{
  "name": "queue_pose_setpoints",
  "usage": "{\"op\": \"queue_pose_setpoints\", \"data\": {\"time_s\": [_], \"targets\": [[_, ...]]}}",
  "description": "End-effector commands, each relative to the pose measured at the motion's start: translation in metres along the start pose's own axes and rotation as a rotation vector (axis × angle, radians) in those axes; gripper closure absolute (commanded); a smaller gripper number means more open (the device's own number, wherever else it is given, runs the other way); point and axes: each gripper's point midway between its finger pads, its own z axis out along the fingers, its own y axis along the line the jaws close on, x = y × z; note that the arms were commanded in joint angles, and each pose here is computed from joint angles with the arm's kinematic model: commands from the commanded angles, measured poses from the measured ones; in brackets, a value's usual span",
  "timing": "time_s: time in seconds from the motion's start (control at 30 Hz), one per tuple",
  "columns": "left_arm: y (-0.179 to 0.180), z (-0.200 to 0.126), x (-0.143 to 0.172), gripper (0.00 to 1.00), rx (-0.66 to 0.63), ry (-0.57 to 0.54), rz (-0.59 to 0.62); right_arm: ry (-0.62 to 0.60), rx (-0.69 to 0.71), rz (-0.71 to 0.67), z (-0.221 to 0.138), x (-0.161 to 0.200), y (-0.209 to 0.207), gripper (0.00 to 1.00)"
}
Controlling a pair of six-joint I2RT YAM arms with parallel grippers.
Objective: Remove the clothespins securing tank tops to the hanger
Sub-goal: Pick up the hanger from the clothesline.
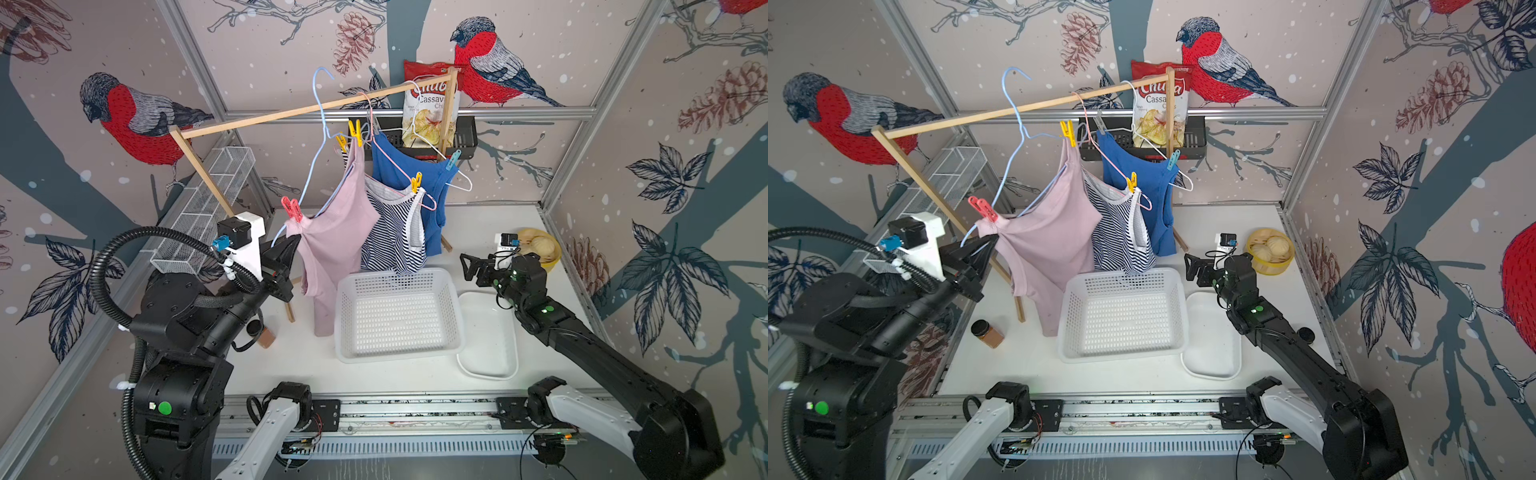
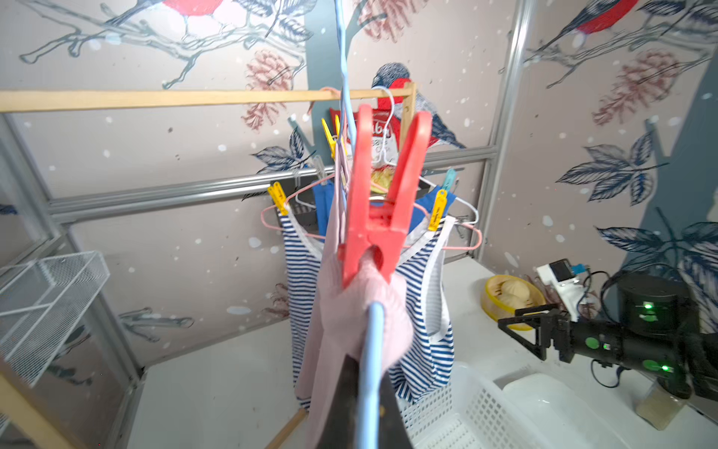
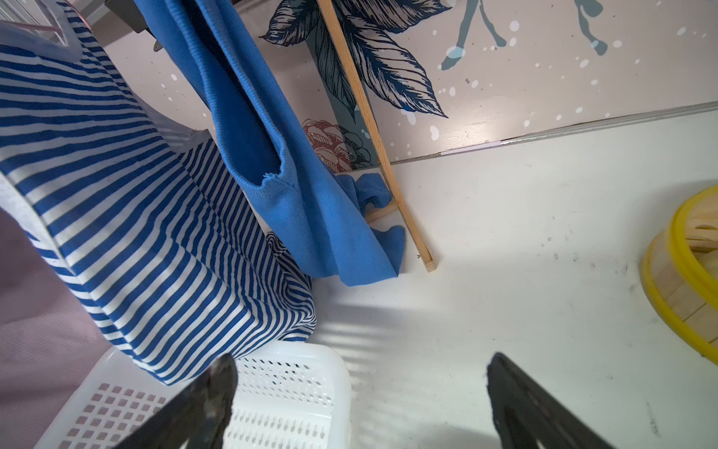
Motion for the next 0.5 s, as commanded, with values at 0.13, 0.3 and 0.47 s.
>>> {"op": "queue_pose_setpoints", "data": {"time_s": [0.13, 0.3, 0.47], "targets": [[-0.029, -0.013, -0.069, 1.00, 0.150, -0.262, 0.065, -0.039, 0.010, -0.012, -0.005, -0.012, 0.000, 0.00], [-0.042, -0.022, -0.091, 1.00, 0.214, -0.320, 0.080, -0.045, 0.012, -0.011, -0.005, -0.015, -0.001, 0.00], [-0.060, -0.023, -0.099, 1.00, 0.349, -0.353, 0.064, -0.036, 0.005, -0.003, -0.001, -0.012, 0.000, 0.00]]}}
